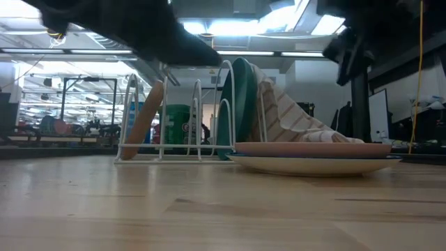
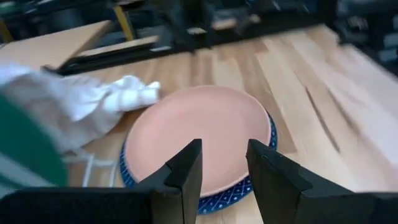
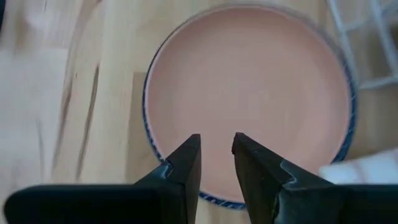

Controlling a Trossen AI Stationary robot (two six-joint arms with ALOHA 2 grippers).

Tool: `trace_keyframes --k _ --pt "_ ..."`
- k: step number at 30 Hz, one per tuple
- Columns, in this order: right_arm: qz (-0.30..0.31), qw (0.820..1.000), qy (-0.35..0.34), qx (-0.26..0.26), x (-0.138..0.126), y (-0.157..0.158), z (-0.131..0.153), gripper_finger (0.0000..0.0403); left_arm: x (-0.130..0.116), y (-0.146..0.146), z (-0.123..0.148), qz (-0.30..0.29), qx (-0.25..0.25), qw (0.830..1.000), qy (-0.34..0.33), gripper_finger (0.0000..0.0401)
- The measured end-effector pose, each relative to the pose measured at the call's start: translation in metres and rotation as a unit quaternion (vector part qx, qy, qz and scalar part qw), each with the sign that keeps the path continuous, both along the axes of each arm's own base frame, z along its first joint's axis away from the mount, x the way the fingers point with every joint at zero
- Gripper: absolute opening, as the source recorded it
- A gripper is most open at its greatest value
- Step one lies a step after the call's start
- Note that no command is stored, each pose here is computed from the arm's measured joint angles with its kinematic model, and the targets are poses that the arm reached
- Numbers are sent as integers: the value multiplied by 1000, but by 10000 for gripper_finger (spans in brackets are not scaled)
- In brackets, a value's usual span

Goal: Sort dishes
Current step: Put the pink plate into the dish rack

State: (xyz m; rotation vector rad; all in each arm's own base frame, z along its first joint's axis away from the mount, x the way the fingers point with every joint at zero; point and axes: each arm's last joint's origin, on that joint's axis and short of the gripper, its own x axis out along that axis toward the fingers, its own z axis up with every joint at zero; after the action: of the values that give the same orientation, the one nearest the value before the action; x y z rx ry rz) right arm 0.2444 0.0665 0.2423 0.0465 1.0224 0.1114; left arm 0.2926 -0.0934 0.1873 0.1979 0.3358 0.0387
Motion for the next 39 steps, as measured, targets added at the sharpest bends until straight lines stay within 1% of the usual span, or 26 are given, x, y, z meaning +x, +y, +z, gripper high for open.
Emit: trace_keyframes --k 3,5,9,12,17,21,24,27,29,32,39 --pt "-21 999 20 22 -3 0 -8 99 21 2 -7 -40 42 998 25 117" --pt "-30 999 27 30 -4 0 -11 99 32 5 -10 -66 63 994 56 117" --pt "-32 998 29 35 -5 0 -12 99 48 11 -21 -102 95 979 145 117" --pt "-31 999 22 36 -4 0 -11 99 58 15 -26 -118 125 968 183 117" --pt "-31 999 17 37 -3 0 -11 99 69 21 -33 -137 166 956 199 117" --pt "-30 999 9 40 -2 1 -10 99 70 26 -34 -144 187 950 205 117" --pt "-30 999 6 41 -1 1 -9 99 69 27 -34 -150 188 947 211 117" --pt "-29 999 7 40 -1 1 -9 99 68 28 -36 -176 187 941 220 117" --pt "-29 999 7 40 -1 1 -9 99 67 28 -37 -182 194 937 226 117" --pt "-29 999 7 40 -1 1 -9 99 68 28 -36 -184 199 938 218 117" --pt "-29 999 6 40 -1 1 -9 99 69 34 -37 -180 201 937 221 117"
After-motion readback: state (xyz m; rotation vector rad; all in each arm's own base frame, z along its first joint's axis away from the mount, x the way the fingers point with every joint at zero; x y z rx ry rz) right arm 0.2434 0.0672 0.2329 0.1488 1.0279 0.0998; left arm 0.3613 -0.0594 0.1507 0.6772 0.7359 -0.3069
